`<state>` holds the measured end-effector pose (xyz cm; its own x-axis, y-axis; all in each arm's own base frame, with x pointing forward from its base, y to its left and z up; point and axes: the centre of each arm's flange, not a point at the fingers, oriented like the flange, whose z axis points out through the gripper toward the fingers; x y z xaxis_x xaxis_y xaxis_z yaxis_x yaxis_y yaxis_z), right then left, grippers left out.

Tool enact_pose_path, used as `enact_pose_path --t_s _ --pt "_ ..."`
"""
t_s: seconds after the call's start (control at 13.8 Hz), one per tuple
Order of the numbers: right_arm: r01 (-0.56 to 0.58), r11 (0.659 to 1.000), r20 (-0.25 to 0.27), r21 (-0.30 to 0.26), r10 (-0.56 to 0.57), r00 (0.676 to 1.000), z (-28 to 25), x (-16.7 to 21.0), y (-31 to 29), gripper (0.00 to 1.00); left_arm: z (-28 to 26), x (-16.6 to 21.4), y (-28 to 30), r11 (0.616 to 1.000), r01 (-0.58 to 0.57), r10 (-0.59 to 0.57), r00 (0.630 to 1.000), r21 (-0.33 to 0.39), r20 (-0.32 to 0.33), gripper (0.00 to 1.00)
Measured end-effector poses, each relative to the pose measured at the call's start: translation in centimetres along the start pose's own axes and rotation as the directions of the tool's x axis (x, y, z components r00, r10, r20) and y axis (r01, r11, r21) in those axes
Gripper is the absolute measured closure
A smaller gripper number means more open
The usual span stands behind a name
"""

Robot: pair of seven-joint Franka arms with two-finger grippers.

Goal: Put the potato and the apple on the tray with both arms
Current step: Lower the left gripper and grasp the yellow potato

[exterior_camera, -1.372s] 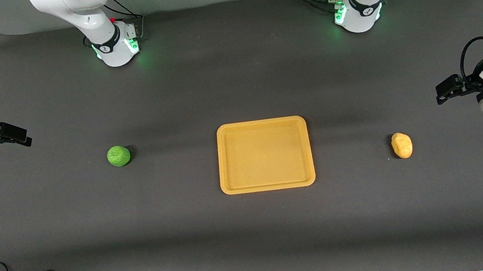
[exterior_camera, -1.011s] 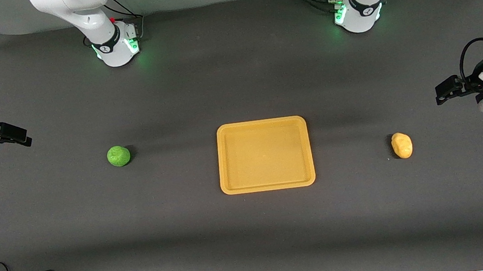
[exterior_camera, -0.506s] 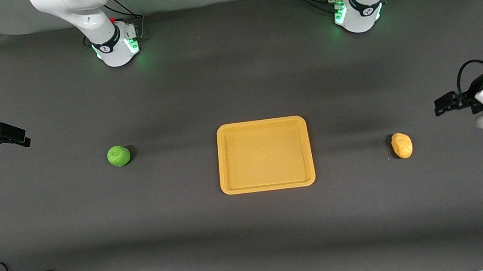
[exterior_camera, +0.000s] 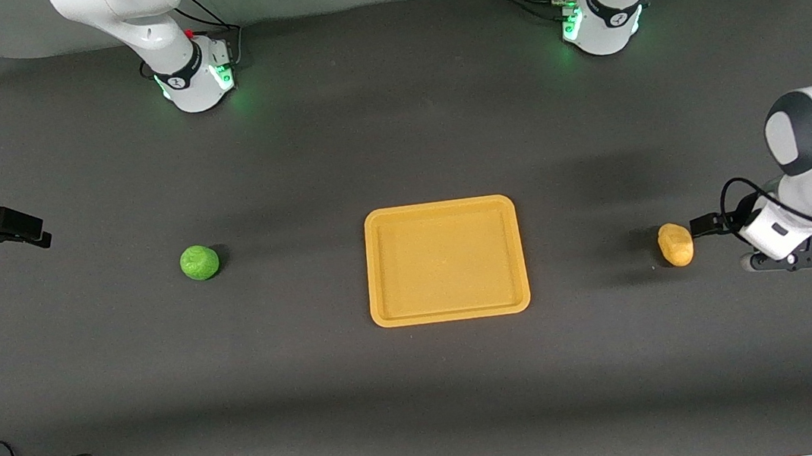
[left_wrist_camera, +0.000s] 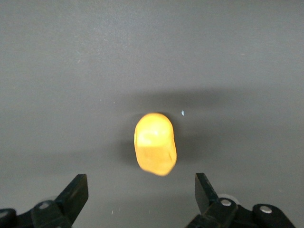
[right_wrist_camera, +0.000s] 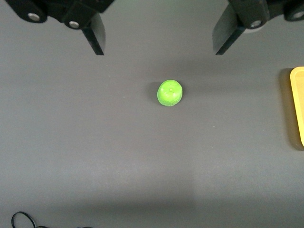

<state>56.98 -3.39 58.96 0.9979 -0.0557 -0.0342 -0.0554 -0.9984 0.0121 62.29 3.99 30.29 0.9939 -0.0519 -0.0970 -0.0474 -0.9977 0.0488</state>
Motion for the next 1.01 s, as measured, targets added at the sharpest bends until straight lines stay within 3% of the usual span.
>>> enact_pose_path --t_s 0.22,0.29,0.36,0.43,0.58,0.72,1.01 --pt "0.0 1.0 0.001 0.0 0.0 1.0 0.1 0.0 0.0 0.0 4.5 0.3 -0.2 1.0 0.003 -0.003 0.999 -0.011 0.038 0.0" --pt "0.0 1.0 0.003 0.0 0.0 1.0 0.1 0.1 0.0 0.0 5.5 0.1 -0.2 1.0 0.004 -0.004 0.999 -0.013 0.047 0.07" --pt "-0.001 1.0 0.005 0.0 0.001 1.0 0.3 0.1 0.0 0.0 6.6 -0.2 -0.1 1.0 0.005 -0.004 0.999 -0.015 0.054 0.07" --pt "-0.001 1.0 0.007 0.0 0.001 1.0 0.4 0.2 0.0 0.0 7.7 -0.3 -0.1 1.0 0.005 -0.004 0.998 -0.016 0.055 0.15" --pt "-0.001 1.0 0.009 0.0 0.001 1.0 0.5 0.2 0.0 0.0 10.2 -0.4 0.0 1.0 0.022 -0.021 0.998 -0.019 0.052 0.19" --pt "-0.001 1.0 0.008 0.0 0.001 1.0 0.4 0.2 0.0 0.0 11.6 -0.3 0.2 0.999 0.036 -0.035 0.998 -0.023 0.06 0.38" --pt "-0.004 1.0 -0.001 0.0 0.004 1.0 0.0 0.3 0.2 0.0 9.9 0.2 0.3 0.999 0.046 -0.045 0.998 -0.021 0.046 0.4"
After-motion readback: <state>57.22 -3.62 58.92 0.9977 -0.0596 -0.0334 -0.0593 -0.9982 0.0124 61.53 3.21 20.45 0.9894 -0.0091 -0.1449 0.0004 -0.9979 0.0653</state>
